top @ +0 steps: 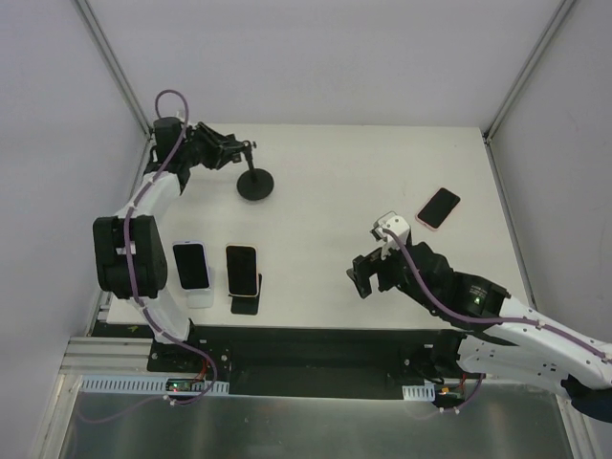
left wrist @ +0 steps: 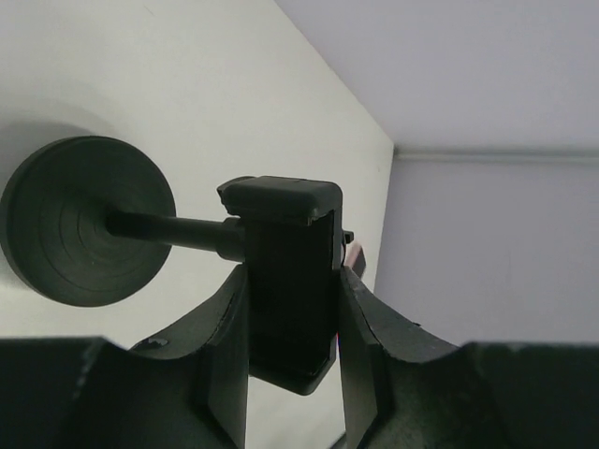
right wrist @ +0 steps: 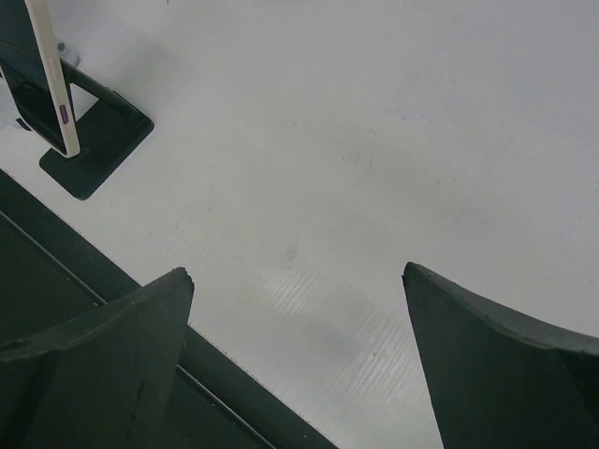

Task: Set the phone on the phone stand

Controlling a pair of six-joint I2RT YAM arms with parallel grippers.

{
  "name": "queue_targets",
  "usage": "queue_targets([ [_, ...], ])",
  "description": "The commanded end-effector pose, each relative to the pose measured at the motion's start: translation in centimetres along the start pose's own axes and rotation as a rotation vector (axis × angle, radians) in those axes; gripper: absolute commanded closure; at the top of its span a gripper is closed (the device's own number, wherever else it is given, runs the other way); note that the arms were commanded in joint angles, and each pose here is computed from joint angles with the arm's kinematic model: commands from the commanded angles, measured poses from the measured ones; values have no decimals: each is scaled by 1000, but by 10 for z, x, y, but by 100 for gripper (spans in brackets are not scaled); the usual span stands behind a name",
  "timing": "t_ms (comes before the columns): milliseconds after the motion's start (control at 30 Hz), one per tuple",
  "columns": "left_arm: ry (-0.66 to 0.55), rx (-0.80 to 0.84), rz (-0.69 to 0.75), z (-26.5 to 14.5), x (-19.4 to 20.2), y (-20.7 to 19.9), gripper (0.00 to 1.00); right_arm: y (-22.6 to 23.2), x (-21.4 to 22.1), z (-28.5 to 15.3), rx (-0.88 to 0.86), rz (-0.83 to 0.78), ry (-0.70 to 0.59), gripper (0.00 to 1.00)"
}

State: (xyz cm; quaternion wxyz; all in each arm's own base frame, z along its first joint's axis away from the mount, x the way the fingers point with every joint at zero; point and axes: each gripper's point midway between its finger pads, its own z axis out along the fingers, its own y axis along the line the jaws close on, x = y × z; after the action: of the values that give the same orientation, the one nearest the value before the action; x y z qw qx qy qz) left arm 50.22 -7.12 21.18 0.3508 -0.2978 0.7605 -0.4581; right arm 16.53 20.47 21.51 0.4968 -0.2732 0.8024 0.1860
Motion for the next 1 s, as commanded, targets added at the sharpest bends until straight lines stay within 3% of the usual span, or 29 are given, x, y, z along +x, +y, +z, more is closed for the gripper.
queue_targets([
  [0, -72, 187, 126, -50, 45, -124, 100, 5, -20, -8, -20, 74, -35, 3],
  [133, -70, 153, 116, -58, 100, -138, 100, 5, -16, -5, 7, 168, -23, 3],
  [200, -19, 141, 123, -64, 146, -143, 100, 3, -14, -5, 29, 222, -23, 3],
  [233, -62, 112, 104, -64, 150, -140, 100, 3, -12, -5, 28, 234, -21, 3],
  [267, -7, 90, 105, -63, 187, -132, 100, 5, -10, -4, 19, 244, -15, 3],
  [367, -77, 36, 100, -69, 215, -116, 100, 10, -4, -7, -1, 276, 6, 3],
  [400, -44, 43, 116, -74, 243, -117, 100, 10, -3, -8, -2, 296, 11, 3],
  [567, -55, -25, 115, -73, 289, -84, 100, 11, 7, -19, -20, 350, 43, 3],
  [633, -48, 16, 140, -80, 313, -84, 100, 13, 11, -23, -36, 365, 52, 3],
  [667, -101, 37, 147, -84, 309, -88, 100, 13, 12, -24, -36, 369, 56, 3],
  [833, -38, 110, 91, -92, 337, -85, 100, 20, 22, -24, -64, 402, 90, 2],
  [867, -8, 112, 85, -92, 344, -83, 97, 21, 23, -23, -68, 405, 92, 2],
  [967, 72, 74, 62, -96, 358, -71, 57, 21, 22, -17, -39, 429, 107, 1],
])
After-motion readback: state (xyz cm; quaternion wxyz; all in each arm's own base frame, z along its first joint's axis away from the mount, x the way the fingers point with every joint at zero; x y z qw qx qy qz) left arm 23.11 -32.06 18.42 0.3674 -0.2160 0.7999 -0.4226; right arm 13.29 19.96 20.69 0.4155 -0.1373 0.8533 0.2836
